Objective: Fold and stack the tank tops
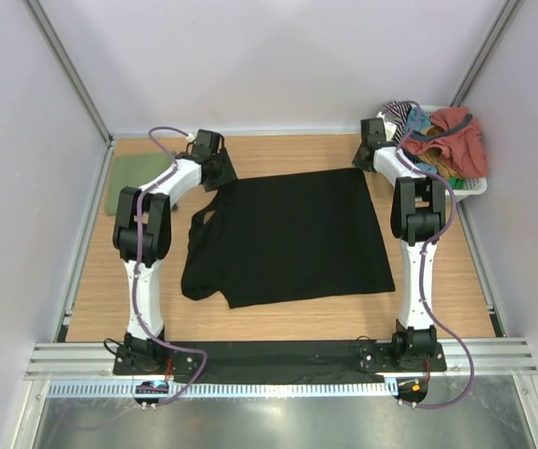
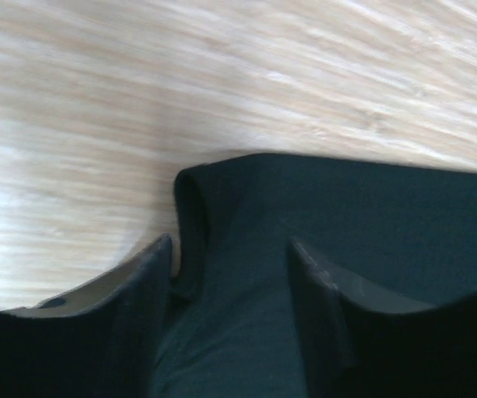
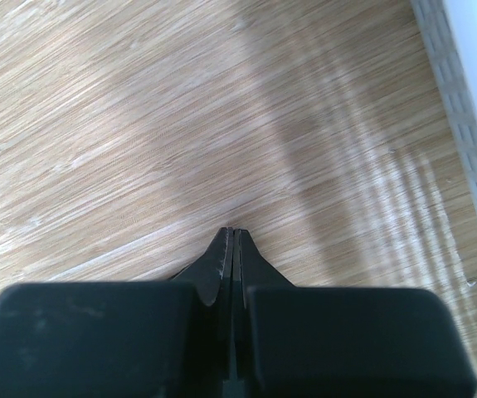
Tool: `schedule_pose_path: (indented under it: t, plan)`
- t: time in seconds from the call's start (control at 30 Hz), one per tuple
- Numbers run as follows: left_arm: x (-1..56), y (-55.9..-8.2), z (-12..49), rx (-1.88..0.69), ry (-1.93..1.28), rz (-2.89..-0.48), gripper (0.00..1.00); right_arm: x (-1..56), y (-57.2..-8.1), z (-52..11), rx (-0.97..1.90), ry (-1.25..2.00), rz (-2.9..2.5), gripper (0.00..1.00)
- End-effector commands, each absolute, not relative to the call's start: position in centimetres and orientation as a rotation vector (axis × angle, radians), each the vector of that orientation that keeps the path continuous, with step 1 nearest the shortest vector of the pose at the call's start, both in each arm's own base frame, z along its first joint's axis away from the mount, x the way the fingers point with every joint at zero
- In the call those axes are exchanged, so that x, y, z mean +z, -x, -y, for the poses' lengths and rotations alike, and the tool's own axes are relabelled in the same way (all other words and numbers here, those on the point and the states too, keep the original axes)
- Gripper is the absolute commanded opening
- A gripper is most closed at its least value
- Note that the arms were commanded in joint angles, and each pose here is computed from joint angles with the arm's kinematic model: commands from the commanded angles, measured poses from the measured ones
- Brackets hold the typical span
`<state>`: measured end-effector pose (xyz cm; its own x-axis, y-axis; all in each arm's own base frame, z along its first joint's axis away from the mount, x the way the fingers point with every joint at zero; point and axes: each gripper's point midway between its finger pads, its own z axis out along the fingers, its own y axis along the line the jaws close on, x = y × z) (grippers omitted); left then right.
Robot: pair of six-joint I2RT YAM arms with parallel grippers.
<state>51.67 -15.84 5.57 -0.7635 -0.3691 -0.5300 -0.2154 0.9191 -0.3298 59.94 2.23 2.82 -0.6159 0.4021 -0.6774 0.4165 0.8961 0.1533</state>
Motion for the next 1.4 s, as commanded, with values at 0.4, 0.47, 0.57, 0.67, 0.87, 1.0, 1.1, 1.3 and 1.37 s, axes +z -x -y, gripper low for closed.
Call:
schedule_pose_path:
  t: [0.4,0.47,0.57,0.67,0.87,1.0,1.1,1.3,1.37]
  plan:
    - [7.2,-57.6,14.3,-0.087,0.327,-2.361,0.0,8.1,-59.6,-3.3,0.026,-0.542,-2.236,0.01]
    - [7.1,-57.8,14.1,-0.067,0.311,-2.366,0.0,8.7,-59.7,-3.5,0.034,-0.539,-2.224,0.01]
    - [7.9,-58.2,14.1,-0.065,0.301,-2.347,0.0,10.1,-59.6,-3.4,0.043,-0.538,-2.202,0.01]
    - [8.5,-58.2,14.0,-0.062,0.292,-2.338,0.0,11.6,-59.5,-3.4,0.053,-0.536,-2.175,0.01]
    - [9.3,-57.1,14.3,-0.112,0.281,-2.32,0.0,13.3,-58.3,-3.5,0.073,-0.546,-2.15,0.01]
    - [9.4,-56.0,14.3,-0.147,0.276,-2.299,0.0,13.0,-57.1,-3.5,0.088,-0.562,-2.153,0.01]
    - [9.8,-55.3,14.2,-0.152,0.258,-2.298,0.0,13.2,-56.7,-3.5,0.091,-0.563,-2.152,0.01]
    - [10.8,-54.0,13.6,-0.143,0.258,-2.283,0.0,12.7,-55.1,-3.2,0.079,-0.583,-2.167,0.01]
    - [10.6,-53.4,13.6,-0.145,0.255,-2.288,0.0,13.1,-54.7,-3.1,0.078,-0.588,-2.159,0.01]
